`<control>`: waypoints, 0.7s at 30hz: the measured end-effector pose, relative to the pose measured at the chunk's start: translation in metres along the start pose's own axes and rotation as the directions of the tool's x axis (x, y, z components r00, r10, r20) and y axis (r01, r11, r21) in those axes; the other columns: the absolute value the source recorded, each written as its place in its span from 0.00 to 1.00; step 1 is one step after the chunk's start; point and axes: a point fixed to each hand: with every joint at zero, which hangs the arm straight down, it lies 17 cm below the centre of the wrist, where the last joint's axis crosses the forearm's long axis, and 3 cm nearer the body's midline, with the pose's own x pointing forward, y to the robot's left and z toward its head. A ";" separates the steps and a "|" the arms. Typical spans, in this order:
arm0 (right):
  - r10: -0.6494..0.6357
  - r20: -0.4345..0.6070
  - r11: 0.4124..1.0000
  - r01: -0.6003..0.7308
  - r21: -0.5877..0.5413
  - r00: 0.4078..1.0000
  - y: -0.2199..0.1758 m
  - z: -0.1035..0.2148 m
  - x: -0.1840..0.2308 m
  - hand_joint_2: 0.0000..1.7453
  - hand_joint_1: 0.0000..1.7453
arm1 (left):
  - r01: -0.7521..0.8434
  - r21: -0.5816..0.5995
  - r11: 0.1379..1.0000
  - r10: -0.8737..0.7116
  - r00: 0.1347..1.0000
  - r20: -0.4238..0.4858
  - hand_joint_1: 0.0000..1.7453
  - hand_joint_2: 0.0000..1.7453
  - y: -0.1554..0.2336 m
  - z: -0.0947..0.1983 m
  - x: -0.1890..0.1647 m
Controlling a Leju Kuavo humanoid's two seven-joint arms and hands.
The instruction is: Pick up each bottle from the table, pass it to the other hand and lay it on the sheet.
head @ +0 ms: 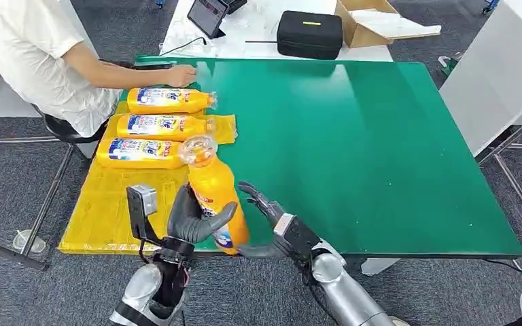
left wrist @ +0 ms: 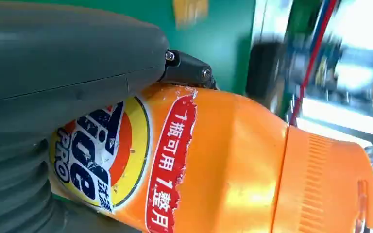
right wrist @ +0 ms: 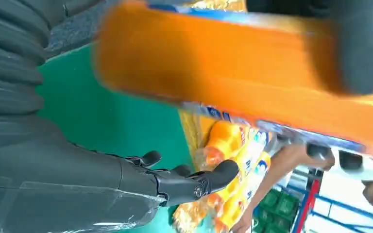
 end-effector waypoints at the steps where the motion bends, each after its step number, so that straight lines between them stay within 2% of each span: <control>1: 0.028 -0.003 0.999 -0.028 -0.021 1.000 -0.004 0.001 -0.002 1.00 0.00 | 0.090 0.011 0.996 -0.090 0.996 0.012 1.00 1.00 0.005 -0.001 -0.001; 2: 0.061 -0.005 0.997 -0.062 -0.046 0.998 -0.009 0.002 -0.003 1.00 0.00 | 0.173 0.019 0.985 -0.173 0.985 0.022 0.91 1.00 0.010 -0.002 -0.001; 3: 0.087 -0.008 0.993 -0.087 -0.074 0.996 -0.014 0.003 -0.004 1.00 0.00 | 0.238 0.019 0.971 -0.238 0.971 0.030 0.87 1.00 0.014 -0.003 -0.001; 6: 0.170 -0.010 0.976 -0.170 -0.135 0.985 -0.027 0.006 -0.004 1.00 0.00 | 0.355 0.037 0.934 -0.357 0.933 0.045 0.85 1.00 0.025 -0.004 0.000; 7: 0.222 -0.005 0.958 -0.219 -0.186 0.975 -0.036 0.007 -0.001 1.00 0.00 | 0.432 0.054 0.900 -0.435 0.899 0.058 0.89 1.00 0.030 -0.005 0.002; 8: 0.272 0.000 0.931 -0.263 -0.253 0.962 -0.048 0.008 0.004 1.00 0.00 | 0.519 0.075 0.852 -0.523 0.850 0.067 0.88 1.00 0.036 -0.005 0.004; 11: 0.430 0.024 0.778 -0.357 -0.517 0.903 -0.098 0.021 0.039 1.00 0.00 | 0.775 0.084 0.626 -0.780 0.625 0.043 0.88 1.00 0.064 -0.008 0.000; 13: 0.473 0.024 0.704 -0.361 -0.611 0.881 -0.120 0.029 0.058 1.00 0.00 | 0.848 0.049 0.528 -0.849 0.527 0.026 0.88 1.00 0.081 -0.011 -0.010; 14: 0.480 0.024 0.686 -0.358 -0.634 0.877 -0.127 0.031 0.063 1.00 0.00 | 0.864 0.040 0.501 -0.865 0.501 0.018 0.88 1.00 0.089 -0.011 -0.014; 18: 0.482 0.022 0.655 -0.343 -0.673 0.876 -0.137 0.039 0.071 1.00 0.00 | 0.885 0.024 0.465 -0.885 0.465 -0.006 0.86 1.00 0.108 -0.014 -0.021; 20: 0.480 0.022 0.643 -0.334 -0.689 0.877 -0.140 0.041 0.074 1.00 0.00 | 0.894 0.011 0.449 -0.893 0.449 -0.019 0.58 1.00 0.112 -0.013 -0.025; 21: 0.479 0.020 0.625 -0.325 -0.710 0.878 -0.144 0.045 0.078 1.00 0.00 | 0.906 -0.017 0.424 -0.905 0.423 -0.040 0.84 1.00 0.117 -0.014 -0.032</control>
